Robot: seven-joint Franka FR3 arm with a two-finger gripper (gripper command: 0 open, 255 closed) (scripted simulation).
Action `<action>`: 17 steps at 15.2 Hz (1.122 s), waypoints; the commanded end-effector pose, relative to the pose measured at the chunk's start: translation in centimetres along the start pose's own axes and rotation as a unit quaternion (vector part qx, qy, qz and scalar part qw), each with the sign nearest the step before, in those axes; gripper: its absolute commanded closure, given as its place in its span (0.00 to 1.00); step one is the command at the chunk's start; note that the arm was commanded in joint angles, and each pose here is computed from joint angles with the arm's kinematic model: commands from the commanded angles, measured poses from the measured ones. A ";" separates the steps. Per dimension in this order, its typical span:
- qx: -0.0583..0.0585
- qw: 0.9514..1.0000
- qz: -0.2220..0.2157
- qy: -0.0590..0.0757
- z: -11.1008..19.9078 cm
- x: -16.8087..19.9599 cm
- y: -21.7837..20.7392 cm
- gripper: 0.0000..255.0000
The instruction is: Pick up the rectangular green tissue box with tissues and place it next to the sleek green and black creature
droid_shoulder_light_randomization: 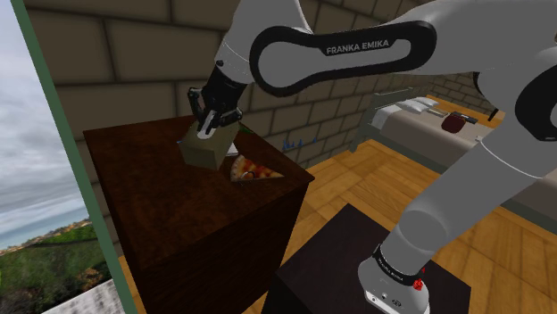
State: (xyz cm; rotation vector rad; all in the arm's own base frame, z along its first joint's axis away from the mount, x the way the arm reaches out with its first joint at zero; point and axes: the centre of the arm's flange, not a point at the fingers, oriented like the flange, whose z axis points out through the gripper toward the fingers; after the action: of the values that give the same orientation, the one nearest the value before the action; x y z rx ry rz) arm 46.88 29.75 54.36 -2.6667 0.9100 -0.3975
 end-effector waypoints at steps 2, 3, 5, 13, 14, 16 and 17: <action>0.000 1.000 0.000 0.000 -1.6 0.3 -0.5 1.00; 0.000 1.000 0.000 0.000 -2.0 0.3 -0.7 1.00; 0.000 1.000 0.000 0.000 -3.0 0.5 -1.1 1.00; 0.000 1.000 0.000 0.000 -6.6 1.1 -2.5 1.00; 0.000 1.000 0.000 0.000 -6.7 2.2 -1.7 1.00; 0.000 1.000 0.000 0.000 -6.9 4.4 -0.2 1.00; 0.000 1.000 0.000 0.000 -7.0 5.5 0.5 1.00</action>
State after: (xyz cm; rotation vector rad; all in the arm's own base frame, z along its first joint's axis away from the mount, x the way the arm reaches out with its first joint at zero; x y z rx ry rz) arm 47.75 25.88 61.52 -2.6667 0.9117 -0.3971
